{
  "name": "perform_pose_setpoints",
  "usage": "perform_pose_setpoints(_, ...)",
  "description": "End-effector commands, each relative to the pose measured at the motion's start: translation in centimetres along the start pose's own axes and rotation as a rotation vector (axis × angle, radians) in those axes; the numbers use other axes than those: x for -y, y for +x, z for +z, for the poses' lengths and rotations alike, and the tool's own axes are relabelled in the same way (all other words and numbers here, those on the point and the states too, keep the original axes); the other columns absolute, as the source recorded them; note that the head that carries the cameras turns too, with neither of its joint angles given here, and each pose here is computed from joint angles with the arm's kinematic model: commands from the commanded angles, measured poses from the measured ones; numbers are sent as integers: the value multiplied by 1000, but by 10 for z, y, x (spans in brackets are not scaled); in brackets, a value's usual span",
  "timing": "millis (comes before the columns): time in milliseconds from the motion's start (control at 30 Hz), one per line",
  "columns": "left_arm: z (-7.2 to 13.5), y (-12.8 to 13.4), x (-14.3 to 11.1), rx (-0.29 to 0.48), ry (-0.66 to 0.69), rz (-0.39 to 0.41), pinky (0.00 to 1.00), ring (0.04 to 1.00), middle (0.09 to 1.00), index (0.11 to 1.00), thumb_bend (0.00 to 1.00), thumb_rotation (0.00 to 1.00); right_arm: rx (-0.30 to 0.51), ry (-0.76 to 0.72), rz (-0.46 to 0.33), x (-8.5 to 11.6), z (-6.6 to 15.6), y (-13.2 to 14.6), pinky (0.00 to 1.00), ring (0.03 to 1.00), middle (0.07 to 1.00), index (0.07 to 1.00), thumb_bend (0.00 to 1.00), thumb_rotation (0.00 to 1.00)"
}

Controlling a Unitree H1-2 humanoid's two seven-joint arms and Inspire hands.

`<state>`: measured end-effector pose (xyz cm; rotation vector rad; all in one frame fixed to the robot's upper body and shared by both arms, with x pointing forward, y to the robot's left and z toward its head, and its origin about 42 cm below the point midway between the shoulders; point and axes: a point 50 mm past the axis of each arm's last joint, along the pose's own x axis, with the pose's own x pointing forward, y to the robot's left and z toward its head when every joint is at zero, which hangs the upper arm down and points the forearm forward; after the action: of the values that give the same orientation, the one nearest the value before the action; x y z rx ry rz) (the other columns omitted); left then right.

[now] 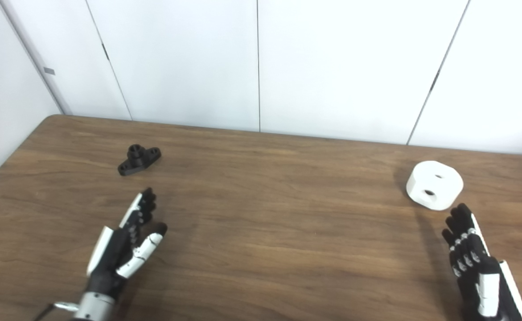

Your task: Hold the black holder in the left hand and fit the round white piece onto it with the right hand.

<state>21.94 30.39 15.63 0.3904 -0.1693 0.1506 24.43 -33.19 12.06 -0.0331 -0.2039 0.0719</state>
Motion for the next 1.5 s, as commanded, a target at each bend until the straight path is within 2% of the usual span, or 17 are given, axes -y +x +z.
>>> perform_pose_setpoints(0,23,22,-15,93,56,67,920,959,960,990,661,407,-41,44,-9,-9,-17,-8,1000,1000,1000,1000,733,1000)
perform_pose_setpoints(133,33,36,-31,95,111,121,991,997,986,996,718,405,-35,42,-13,-10,-16,-9,1000,1000,1000,1000,721,1000)
perform_pose_setpoints(267,41,50,-45,88,199,167,991,995,992,994,737,414,-41,47,-18,-10,-16,-11,1000,1000,1000,1000,722,1000)
perform_pose_setpoints(467,45,76,-69,101,325,194,982,999,999,979,784,442,-47,41,-20,-11,-15,-11,1000,1000,1000,1000,717,1000)
perform_pose_setpoints(600,44,94,-80,99,408,224,994,1000,999,960,804,433,-44,50,-21,-12,-15,-12,1000,1000,1000,1000,712,1000)
perform_pose_setpoints(700,38,109,-87,108,514,252,1000,997,958,930,811,380,-50,61,-28,-12,-16,-12,1000,1000,1000,1000,722,1000)
perform_pose_setpoints(867,26,131,-96,80,650,265,1000,978,934,900,840,416,-58,49,-25,-13,-14,-13,1000,1000,1000,1000,716,1000)
perform_pose_setpoints(1033,17,149,-101,63,739,260,1000,960,919,853,851,454,-53,58,-20,-13,-15,-14,1000,1000,1000,1000,710,1000)
perform_pose_setpoints(1133,14,157,-100,26,774,243,1000,974,928,843,875,480,-57,59,-30,-13,-13,-16,1000,1000,1000,1000,713,1000)
perform_pose_setpoints(1300,6,167,-90,-6,783,233,1000,969,919,822,917,446,-56,59,-27,-12,-12,-17,1000,1000,1000,1000,700,999)
perform_pose_setpoints(1467,0,175,-81,-65,777,190,1000,985,927,821,906,472,-58,51,-27,-12,-11,-18,1000,1000,1000,1000,711,1000)
